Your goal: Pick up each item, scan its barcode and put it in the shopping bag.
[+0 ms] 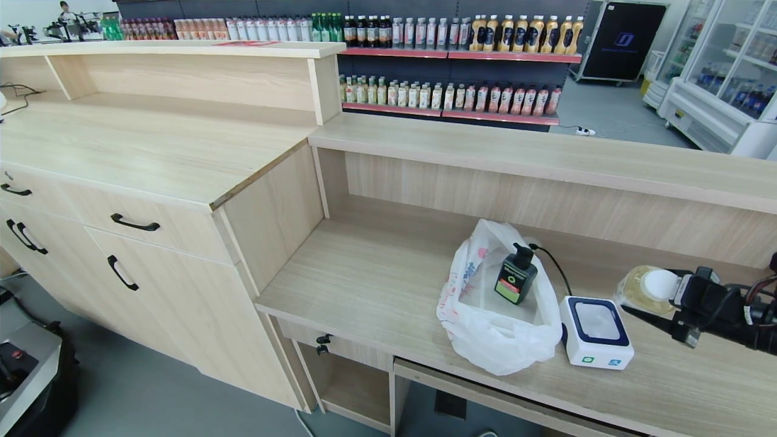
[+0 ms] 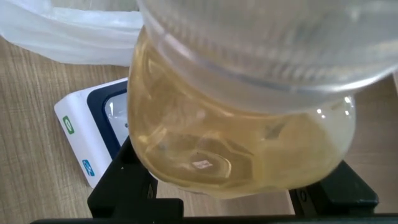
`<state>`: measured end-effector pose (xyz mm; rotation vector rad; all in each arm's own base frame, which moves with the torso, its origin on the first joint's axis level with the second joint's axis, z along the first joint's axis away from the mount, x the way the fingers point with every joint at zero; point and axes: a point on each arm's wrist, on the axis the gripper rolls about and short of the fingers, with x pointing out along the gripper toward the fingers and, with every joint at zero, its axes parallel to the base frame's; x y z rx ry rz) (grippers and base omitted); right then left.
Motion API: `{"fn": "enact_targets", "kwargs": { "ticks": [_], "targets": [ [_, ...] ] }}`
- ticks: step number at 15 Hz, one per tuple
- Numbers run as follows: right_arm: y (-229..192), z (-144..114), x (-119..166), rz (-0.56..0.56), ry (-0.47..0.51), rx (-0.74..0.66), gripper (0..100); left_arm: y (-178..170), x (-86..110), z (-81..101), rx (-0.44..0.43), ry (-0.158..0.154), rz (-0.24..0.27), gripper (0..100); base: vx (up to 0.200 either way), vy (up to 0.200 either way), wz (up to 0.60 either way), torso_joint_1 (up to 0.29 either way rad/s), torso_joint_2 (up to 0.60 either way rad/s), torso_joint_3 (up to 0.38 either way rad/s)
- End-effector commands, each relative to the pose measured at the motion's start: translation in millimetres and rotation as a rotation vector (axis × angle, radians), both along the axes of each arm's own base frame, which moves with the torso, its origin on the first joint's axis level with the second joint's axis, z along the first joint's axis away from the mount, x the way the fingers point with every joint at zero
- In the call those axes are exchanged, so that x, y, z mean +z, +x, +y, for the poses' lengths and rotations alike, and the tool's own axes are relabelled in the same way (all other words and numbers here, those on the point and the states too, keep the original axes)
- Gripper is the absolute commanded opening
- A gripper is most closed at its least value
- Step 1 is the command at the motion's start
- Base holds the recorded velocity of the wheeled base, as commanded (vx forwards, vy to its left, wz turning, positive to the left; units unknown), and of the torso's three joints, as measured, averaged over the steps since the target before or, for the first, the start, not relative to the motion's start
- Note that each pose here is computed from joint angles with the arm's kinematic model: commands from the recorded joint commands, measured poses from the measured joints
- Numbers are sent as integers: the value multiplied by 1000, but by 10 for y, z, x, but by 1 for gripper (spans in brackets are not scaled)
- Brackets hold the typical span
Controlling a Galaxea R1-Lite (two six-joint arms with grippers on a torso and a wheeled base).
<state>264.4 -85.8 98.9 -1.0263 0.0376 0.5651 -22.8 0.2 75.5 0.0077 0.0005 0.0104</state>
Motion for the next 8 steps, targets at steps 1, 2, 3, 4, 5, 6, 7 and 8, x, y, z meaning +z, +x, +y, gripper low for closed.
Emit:
{"fn": "enact_targets", "kwargs": {
  "ticks": [1, 2, 3, 4, 5, 6, 7, 8],
  "targets": [
    [36, 42, -27, 7, 2, 19, 0, 0, 0, 0, 0, 0, 0, 0, 0, 0, 0, 0, 0, 0],
    [57, 48, -34, 4, 2, 23, 0, 0, 0, 0, 0, 0, 0, 0, 0, 0, 0, 0, 0, 0],
    [72, 56, -32, 2, 1, 28, 0, 0, 0, 0, 0, 0, 0, 0, 0, 0, 0, 0, 0, 0],
    [79, 63, -33, 2, 1, 31, 0, 0, 0, 0, 2, 0, 0, 0, 0, 0, 0, 0, 0, 0],
    [84, 61, -45, 4, 1, 31, 0, 0, 0, 0, 0, 0, 0, 0, 0, 0, 0, 0, 0, 0],
    [107, 67, -42, -5, -2, 36, 0, 0, 0, 0, 0, 0, 0, 0, 0, 0, 0, 0, 0, 0],
    [131, 82, -44, -15, -6, 44, 0, 0, 0, 0, 0, 0, 0, 0, 0, 0, 0, 0, 0, 0],
    [146, 91, -48, -24, -9, 48, 0, 0, 0, 0, 0, 0, 0, 0, 0, 0, 0, 0, 0, 0]
  ]
}}
